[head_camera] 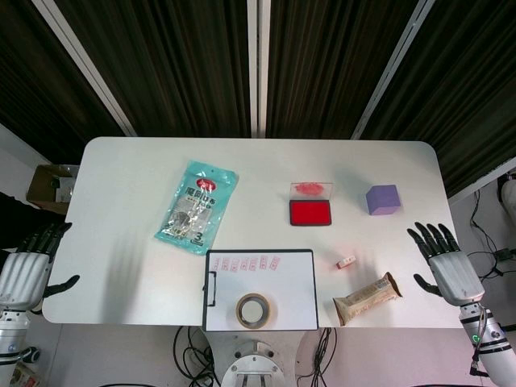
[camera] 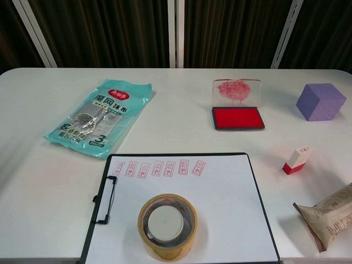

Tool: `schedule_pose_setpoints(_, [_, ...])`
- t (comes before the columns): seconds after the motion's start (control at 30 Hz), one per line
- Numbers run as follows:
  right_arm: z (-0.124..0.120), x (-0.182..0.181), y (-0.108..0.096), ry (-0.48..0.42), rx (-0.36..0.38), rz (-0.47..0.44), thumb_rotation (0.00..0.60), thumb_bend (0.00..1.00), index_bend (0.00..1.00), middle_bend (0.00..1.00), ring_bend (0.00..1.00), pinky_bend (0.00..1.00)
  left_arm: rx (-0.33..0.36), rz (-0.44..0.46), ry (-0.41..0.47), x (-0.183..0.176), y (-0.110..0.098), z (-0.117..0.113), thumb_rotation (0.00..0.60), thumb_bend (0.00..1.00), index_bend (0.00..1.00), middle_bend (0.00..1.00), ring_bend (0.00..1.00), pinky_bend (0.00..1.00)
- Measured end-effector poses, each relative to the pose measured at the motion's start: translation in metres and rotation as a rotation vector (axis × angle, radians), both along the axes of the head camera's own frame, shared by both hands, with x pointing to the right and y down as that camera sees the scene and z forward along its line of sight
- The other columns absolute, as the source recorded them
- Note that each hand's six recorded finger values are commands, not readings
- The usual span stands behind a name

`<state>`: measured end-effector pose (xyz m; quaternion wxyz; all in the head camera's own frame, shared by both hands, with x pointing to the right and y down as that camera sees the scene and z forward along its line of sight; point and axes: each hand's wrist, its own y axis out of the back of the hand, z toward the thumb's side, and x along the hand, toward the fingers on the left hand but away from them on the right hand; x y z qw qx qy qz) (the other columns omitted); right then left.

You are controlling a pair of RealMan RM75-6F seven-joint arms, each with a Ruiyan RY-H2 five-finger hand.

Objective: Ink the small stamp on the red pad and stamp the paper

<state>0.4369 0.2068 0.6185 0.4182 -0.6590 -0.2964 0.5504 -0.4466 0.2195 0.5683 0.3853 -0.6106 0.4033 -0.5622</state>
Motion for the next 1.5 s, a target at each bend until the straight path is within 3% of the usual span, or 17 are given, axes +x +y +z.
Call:
schedule_pose_setpoints(0.53, [-0.002,-0.003,0.003,-0.001,0.007,-0.018,0.600,0.15,0.00,0.00,0.00,0.00,0.019,0.003,0.005,-0.001,0.004,-0.008,0.600,0.00,0.12,0.14,0.12,0.24])
schedule_pose_setpoints(0.6, [-0.004,-0.004,0.002,0.000,0.021,-0.022,0.600,0.16,0.00,0.00,0.08,0.18,0.020,0.002,0.005,-0.002,0.004,-0.008,0.600,0.00,0.12,0.14,0.12,0.24])
schedule_pose_setpoints(0.67, [-0.007,-0.006,-0.002,-0.004,0.047,-0.028,0.600,0.16,0.00,0.03,0.32,0.58,0.017,0.001,0.005,-0.002,0.005,-0.008,0.600,0.00,0.12,0.14,0.12,0.24])
schedule_pose_setpoints(0.7, [-0.009,-0.008,-0.003,-0.009,0.056,-0.031,0.600,0.16,0.00,0.06,0.41,0.71,0.014,0.001,0.005,-0.003,0.005,-0.007,0.600,0.00,0.12,0.14,0.12,0.24])
schedule_pose_setpoints(0.8, [-0.010,-0.015,-0.009,-0.016,0.060,-0.063,0.600,0.16,0.02,0.15,0.60,0.91,0.007,0.002,0.005,-0.002,0.006,-0.005,0.600,0.00,0.12,0.14,0.12,0.24])
schedule_pose_setpoints(0.87, [-0.010,-0.020,-0.014,0.001,0.070,-0.105,0.600,0.16,0.11,0.23,0.70,0.98,0.006,0.000,0.009,-0.002,0.006,-0.004,0.600,0.00,0.12,0.14,0.12,0.24])
schedule_pose_setpoints(1.0, [-0.004,-0.030,-0.021,0.046,0.078,-0.177,0.600,0.16,0.26,0.28,0.75,1.00,-0.005,0.000,0.011,-0.001,0.007,-0.001,0.600,0.00,0.12,0.14,0.12,0.24])
schedule_pose_setpoints(1.27, [0.042,-0.057,-0.021,0.107,-0.063,-0.269,0.600,0.16,0.29,0.29,0.75,1.00,-0.023,-0.002,0.005,-0.003,0.010,0.003,0.600,0.00,0.12,0.14,0.12,0.24])
schedule_pose_setpoints(1.5, [0.073,-0.087,-0.021,0.060,-0.091,-0.305,0.600,0.16,0.30,0.32,0.77,1.00,-0.024,-0.001,0.004,-0.003,0.009,0.004,0.600,0.00,0.12,0.14,0.12,0.24])
